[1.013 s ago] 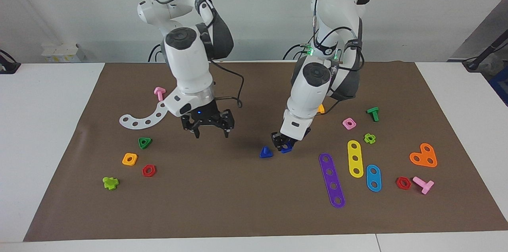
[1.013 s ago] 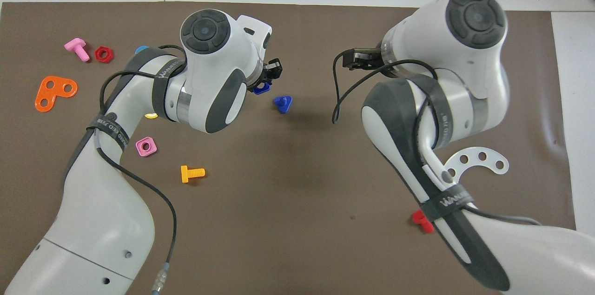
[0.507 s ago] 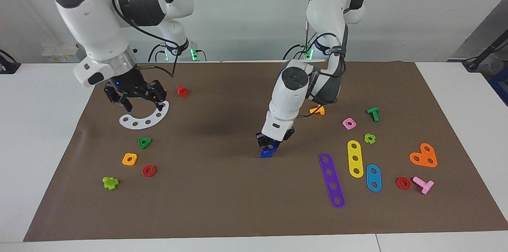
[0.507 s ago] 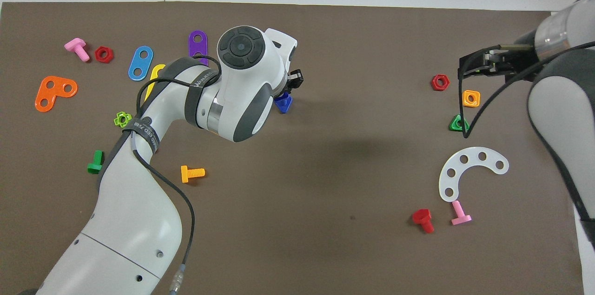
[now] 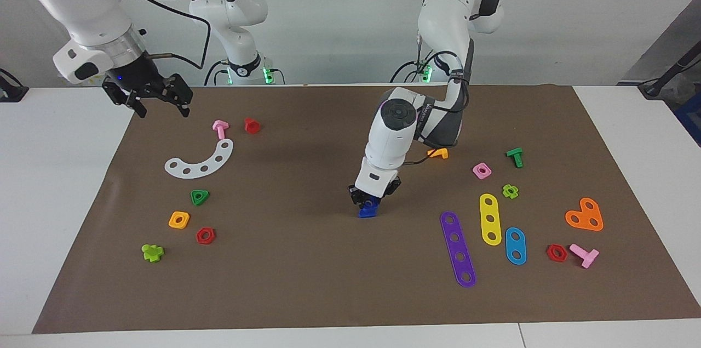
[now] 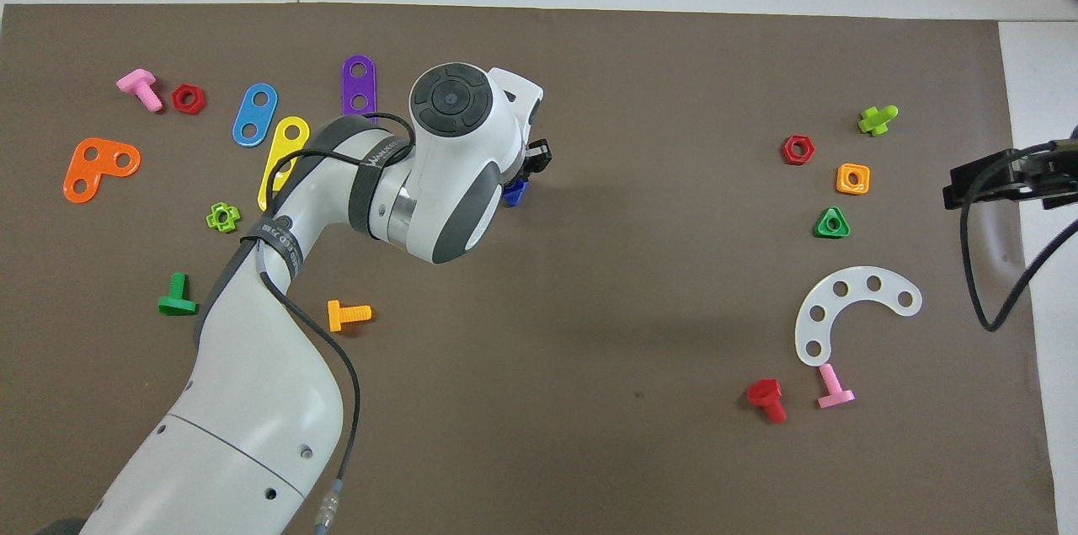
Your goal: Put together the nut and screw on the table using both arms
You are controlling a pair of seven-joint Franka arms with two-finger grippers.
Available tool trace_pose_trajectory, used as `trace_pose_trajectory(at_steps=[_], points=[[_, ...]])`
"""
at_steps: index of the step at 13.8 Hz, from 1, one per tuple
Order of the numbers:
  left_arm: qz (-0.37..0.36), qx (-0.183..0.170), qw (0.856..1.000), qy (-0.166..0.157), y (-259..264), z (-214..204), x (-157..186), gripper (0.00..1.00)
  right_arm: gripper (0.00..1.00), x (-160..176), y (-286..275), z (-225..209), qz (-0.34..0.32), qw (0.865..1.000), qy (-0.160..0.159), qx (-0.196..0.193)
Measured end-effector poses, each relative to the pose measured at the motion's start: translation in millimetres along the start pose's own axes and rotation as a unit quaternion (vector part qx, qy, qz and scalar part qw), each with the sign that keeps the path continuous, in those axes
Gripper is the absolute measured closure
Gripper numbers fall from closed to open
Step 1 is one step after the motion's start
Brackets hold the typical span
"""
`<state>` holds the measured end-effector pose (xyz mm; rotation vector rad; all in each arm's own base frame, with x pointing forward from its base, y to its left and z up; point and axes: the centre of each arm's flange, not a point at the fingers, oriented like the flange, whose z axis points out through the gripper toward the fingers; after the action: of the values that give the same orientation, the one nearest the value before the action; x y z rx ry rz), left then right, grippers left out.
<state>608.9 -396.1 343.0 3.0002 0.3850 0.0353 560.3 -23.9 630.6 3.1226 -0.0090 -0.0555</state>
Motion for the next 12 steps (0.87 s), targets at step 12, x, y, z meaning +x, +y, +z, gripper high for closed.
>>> trace_pose_trajectory(at_steps=[12], points=[[-0.003, 0.006, 1.000, -0.003, -8, 26, -6, 0.47, 0.00, -15, -6, -5, -0.025, 0.999, -0.003, -0.021]])
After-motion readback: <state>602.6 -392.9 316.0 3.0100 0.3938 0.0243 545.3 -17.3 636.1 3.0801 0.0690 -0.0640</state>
